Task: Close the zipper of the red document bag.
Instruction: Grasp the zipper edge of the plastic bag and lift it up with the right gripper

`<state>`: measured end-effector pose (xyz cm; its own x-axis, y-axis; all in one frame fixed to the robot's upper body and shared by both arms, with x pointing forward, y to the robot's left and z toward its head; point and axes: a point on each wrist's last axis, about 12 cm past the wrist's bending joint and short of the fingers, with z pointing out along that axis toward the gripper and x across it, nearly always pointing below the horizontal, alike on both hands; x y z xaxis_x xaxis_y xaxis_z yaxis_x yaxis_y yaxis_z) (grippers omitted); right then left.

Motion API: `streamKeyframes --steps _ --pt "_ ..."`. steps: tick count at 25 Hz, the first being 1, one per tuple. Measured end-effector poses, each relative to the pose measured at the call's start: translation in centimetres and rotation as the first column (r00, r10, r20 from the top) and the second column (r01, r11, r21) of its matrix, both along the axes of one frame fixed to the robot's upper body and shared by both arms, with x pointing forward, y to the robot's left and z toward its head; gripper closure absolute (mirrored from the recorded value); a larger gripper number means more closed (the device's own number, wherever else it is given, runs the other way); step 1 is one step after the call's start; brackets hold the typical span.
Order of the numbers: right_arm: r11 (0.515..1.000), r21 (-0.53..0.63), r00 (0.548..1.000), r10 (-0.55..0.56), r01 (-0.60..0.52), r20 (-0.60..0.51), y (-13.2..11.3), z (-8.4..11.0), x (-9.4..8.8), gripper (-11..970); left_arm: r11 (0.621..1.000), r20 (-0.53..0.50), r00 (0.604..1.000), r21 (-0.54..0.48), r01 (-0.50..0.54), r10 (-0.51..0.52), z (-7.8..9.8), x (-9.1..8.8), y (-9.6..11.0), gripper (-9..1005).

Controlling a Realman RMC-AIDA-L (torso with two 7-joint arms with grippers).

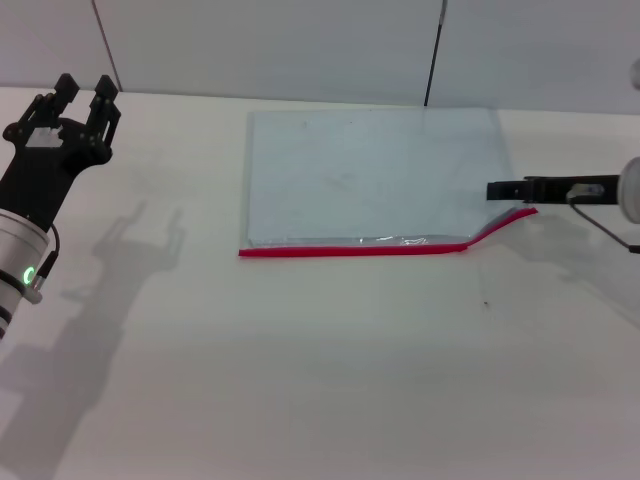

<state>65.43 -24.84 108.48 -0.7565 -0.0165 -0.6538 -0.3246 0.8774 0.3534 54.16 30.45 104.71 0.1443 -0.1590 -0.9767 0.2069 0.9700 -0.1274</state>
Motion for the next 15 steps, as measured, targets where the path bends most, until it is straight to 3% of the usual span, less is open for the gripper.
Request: streamKeyframes --steps 9,15 --pt "0.999 0.002 0.999 -0.033 0.034 -0.019 -1.9 -0.5 -0.9 291 1.000 -0.001 1.000 0.002 0.000 0.000 0.0 -0.1 0.1 535" --pt "1.000 0.003 0.999 -0.022 0.022 -0.032 -1.7 -0.7 -1.0 291 1.000 -0.001 1.000 0.002 0.001 -0.001 0.0 0.0 0.0 536"
